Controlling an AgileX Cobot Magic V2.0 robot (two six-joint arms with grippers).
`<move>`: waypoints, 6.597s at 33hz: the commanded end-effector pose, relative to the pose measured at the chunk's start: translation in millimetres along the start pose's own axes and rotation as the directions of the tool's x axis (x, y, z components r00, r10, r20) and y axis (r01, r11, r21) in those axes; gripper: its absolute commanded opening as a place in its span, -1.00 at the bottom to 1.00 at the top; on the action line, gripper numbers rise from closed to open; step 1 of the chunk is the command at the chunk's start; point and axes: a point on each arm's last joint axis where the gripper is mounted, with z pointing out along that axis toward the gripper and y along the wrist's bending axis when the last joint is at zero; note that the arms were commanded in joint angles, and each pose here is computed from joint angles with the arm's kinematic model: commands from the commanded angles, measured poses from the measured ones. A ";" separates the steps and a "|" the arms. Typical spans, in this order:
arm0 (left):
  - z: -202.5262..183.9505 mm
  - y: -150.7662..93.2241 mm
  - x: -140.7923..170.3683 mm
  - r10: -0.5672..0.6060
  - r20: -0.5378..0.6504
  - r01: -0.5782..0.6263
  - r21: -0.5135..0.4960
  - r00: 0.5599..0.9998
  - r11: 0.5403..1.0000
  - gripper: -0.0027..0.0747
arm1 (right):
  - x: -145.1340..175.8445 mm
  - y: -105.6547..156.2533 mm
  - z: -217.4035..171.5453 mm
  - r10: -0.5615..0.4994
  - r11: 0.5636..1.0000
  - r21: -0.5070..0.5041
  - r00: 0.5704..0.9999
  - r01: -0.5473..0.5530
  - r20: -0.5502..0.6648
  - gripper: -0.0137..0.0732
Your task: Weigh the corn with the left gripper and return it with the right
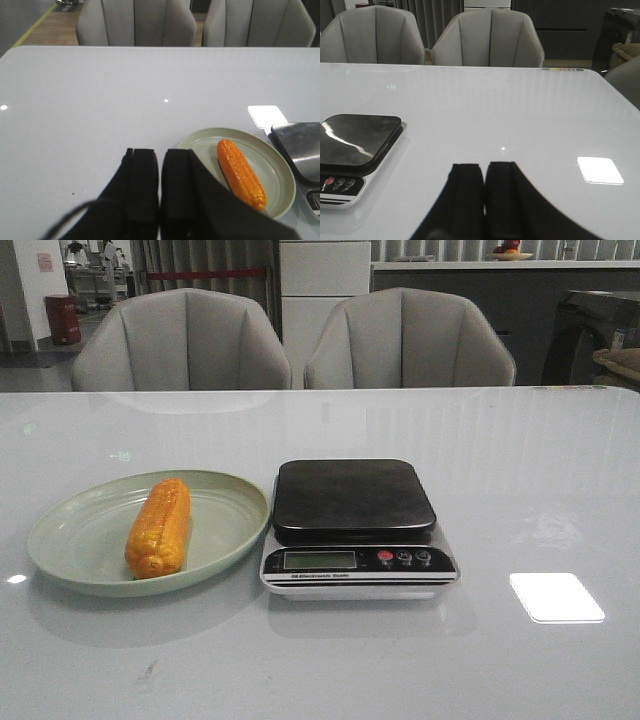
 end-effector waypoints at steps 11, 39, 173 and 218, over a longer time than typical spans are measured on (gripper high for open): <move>20.4 -2.8 -0.2 -0.013 0.011 0.012 0.028 1.000 1.000 -0.63 | -5.2 0.0 -1.3 -0.013 1.000 0.001 0.995 0.013 0.096 -0.33; 135.5 -61.2 -36.1 0.061 -0.382 0.019 0.204 0.922 0.979 0.43 | -5.2 0.0 -1.3 -0.013 1.000 0.001 0.995 0.013 0.096 -0.33; -18.9 -48.9 -28.1 0.041 0.062 -0.067 0.517 0.997 0.853 0.15 | -5.2 0.0 -1.3 -0.013 1.000 0.001 0.995 0.013 0.096 -0.33; -64.3 -4.6 40.8 0.085 0.114 -0.130 0.493 0.990 0.860 -0.64 | -94.2 4.2 -2.5 -0.004 1.000 -0.006 0.968 0.005 0.252 -0.33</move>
